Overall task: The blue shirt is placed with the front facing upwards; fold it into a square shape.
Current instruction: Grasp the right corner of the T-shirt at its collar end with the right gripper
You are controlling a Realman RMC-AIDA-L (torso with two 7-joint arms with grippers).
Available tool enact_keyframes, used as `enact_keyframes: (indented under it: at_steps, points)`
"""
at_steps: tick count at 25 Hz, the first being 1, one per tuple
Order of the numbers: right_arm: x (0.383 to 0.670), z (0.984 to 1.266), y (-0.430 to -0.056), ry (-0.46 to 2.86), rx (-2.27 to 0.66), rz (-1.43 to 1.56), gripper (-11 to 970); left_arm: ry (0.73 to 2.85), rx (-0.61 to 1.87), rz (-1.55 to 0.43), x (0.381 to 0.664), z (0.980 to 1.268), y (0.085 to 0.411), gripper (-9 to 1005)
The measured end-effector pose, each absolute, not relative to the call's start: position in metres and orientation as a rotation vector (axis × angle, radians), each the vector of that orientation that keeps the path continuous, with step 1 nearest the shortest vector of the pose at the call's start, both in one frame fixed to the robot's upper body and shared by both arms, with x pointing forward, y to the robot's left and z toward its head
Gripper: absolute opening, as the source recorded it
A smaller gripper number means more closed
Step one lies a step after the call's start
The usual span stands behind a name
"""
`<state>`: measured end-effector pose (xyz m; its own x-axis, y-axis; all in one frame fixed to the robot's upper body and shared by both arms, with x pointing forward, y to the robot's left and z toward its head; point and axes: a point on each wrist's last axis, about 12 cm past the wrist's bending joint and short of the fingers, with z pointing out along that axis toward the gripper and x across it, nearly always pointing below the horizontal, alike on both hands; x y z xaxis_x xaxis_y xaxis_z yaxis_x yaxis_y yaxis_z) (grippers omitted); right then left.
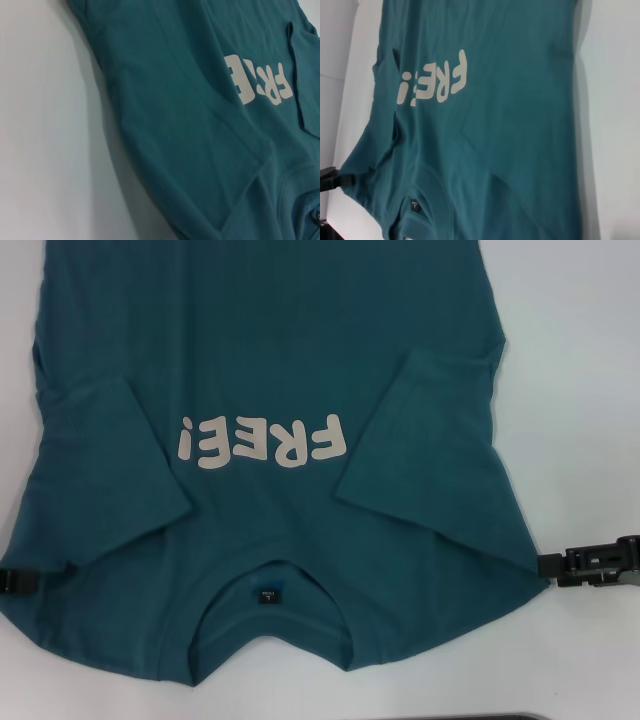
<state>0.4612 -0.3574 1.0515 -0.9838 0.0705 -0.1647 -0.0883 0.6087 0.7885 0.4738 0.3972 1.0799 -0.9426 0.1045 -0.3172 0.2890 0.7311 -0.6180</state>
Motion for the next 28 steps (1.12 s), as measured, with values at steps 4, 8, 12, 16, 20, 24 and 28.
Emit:
enact_keyframes:
  at_steps: [4,8,12,16,20,24,28]
  points:
    - [0.461,1.05,-0.358,2.662,-0.012,1.304,662,2.675,0.311,-1.015,0.474,1.08,0.398,29]
    - [0.463,1.049,-0.355,2.661,-0.011,1.301,659,2.675,0.313,-1.013,0.474,1.08,0.398,29]
    - [0.464,1.049,-0.352,2.66,-0.017,1.3,655,2.674,0.311,-1.012,0.475,1.08,0.398,30]
    - [0.466,1.049,-0.35,2.657,-0.026,1.305,652,2.673,0.311,-1.011,0.475,1.08,0.398,30]
    - [0.469,1.049,-0.346,2.654,-0.037,1.31,648,2.673,0.312,-1.011,0.475,1.081,0.398,29]
    - [0.471,1.05,-0.343,2.658,-0.051,1.311,645,2.673,0.312,-1.01,0.475,1.081,0.398,30]
    - [0.47,1.048,-0.343,2.674,-0.055,1.309,641,2.673,0.313,-1.01,0.475,1.081,0.398,30]
